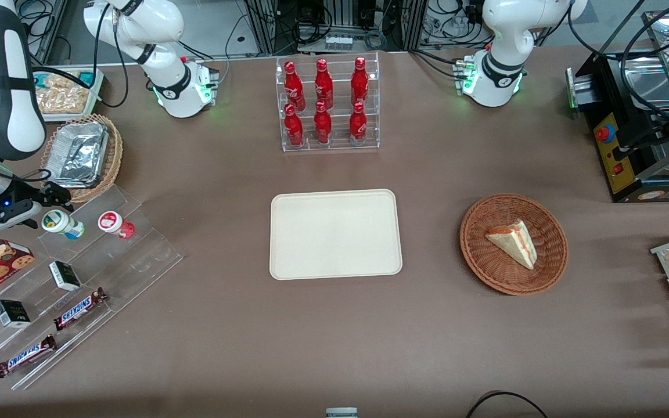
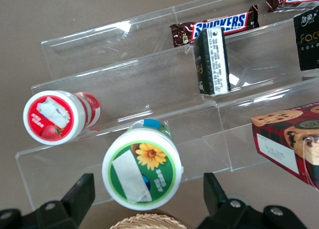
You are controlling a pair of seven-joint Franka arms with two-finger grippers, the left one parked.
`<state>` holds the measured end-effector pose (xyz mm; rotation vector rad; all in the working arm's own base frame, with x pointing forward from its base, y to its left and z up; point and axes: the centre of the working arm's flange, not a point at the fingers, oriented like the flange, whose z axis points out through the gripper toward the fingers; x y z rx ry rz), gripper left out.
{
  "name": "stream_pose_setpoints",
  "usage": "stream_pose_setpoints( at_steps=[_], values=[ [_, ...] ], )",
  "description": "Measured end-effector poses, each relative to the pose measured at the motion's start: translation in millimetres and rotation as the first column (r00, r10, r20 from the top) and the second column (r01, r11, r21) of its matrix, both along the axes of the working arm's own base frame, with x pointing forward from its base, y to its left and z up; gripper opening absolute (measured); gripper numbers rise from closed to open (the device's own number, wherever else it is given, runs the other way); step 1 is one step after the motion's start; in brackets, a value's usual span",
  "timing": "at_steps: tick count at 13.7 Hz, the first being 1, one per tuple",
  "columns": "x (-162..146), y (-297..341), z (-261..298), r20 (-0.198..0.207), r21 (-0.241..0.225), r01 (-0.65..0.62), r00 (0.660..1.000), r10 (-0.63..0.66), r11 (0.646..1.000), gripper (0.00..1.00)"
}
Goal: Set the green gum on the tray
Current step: 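Lower the open right gripper around the green gum tub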
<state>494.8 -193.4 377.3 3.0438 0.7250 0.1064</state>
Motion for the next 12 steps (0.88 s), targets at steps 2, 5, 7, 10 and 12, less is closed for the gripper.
stream_pose_setpoints(
  at_steps=[2,5,7,10,12],
  values=[
    [0.4,1.0,-0.1,0.0,0.0,-0.002,1.0,0.002,1.0,0.91],
    [1.3,3.2,-0.1,0.0,0.0,-0.007,1.0,0.007,1.0,0.93],
    [2.4,6.0,0.0,0.0,0.0,-0.012,1.0,0.012,1.0,0.93],
    [4.4,11.3,0.0,0.001,0.0,-0.023,1.0,0.023,1.0,0.94],
    [4.9,11.2,0.1,0.004,-0.002,-0.023,1.0,0.023,1.0,0.93]
  ],
)
